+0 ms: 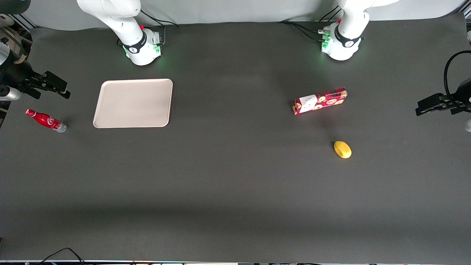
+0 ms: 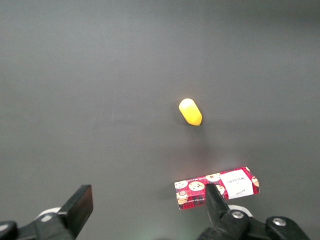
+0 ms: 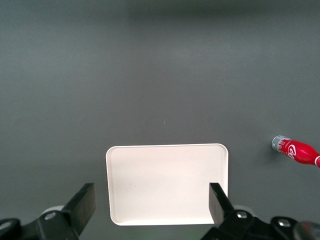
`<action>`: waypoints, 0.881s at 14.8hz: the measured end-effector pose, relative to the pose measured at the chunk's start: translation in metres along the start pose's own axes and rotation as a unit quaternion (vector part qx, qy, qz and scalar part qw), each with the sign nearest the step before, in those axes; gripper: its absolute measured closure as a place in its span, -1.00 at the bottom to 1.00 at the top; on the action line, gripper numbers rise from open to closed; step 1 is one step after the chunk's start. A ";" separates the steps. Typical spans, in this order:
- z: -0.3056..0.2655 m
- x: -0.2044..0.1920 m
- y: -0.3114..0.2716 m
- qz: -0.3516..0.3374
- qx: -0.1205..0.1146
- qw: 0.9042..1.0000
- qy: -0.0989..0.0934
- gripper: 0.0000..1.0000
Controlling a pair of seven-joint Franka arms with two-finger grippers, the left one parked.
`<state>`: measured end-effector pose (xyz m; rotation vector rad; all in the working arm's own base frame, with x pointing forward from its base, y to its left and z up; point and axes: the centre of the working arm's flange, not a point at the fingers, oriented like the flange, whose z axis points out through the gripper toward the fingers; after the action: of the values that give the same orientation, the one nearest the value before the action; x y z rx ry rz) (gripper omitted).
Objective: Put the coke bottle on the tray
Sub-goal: 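Move the right gripper down over the red Coca-Cola bottle's neck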
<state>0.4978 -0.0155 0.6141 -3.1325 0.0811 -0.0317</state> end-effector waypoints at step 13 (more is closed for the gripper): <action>0.051 -0.019 0.152 -0.101 -0.035 0.993 -0.058 -1.00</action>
<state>0.4719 -0.1656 0.5611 -3.1902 -0.2405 0.1568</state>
